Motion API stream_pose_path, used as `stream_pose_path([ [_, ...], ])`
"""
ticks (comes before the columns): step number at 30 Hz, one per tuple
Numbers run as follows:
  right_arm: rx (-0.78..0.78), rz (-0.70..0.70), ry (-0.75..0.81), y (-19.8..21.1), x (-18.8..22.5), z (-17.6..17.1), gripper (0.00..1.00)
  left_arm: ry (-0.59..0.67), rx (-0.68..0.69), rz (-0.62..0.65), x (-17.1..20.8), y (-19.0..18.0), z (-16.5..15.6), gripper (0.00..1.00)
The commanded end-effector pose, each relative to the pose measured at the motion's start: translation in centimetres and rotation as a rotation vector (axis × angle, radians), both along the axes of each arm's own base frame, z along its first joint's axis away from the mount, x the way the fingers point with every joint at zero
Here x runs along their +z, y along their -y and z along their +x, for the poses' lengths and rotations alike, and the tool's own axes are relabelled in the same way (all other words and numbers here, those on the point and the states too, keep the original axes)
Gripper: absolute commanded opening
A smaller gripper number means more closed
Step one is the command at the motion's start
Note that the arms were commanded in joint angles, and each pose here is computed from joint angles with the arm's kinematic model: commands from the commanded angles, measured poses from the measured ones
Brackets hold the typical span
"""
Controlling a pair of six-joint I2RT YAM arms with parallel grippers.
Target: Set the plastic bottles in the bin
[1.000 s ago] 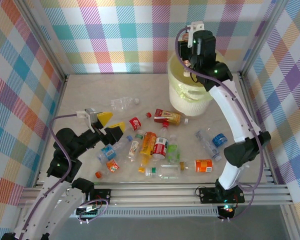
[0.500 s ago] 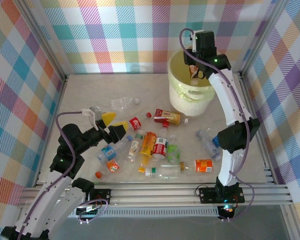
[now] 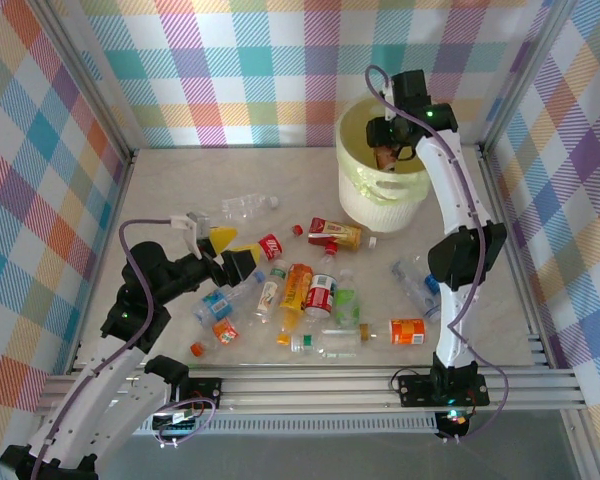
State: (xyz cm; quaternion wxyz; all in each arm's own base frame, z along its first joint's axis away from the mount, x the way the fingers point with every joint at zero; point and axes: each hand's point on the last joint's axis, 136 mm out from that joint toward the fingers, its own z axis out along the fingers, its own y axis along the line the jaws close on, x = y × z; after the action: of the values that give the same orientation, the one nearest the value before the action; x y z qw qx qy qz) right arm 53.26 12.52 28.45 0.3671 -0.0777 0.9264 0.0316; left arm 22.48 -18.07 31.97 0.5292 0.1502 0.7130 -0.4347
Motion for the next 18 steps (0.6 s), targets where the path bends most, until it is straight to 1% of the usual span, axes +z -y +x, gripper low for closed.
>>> stream_pose_path([
  [1,-0.001,0.035,-0.074,-0.1,-1.5,-0.5,0.57,0.024,-0.024,0.007,1.1,0.3,-0.5,1.00],
  [18,-0.039,0.073,-0.241,0.5,-7.1,-0.5,0.56,0.023,-0.022,0.028,1.0,0.5,-0.6,1.00],
])
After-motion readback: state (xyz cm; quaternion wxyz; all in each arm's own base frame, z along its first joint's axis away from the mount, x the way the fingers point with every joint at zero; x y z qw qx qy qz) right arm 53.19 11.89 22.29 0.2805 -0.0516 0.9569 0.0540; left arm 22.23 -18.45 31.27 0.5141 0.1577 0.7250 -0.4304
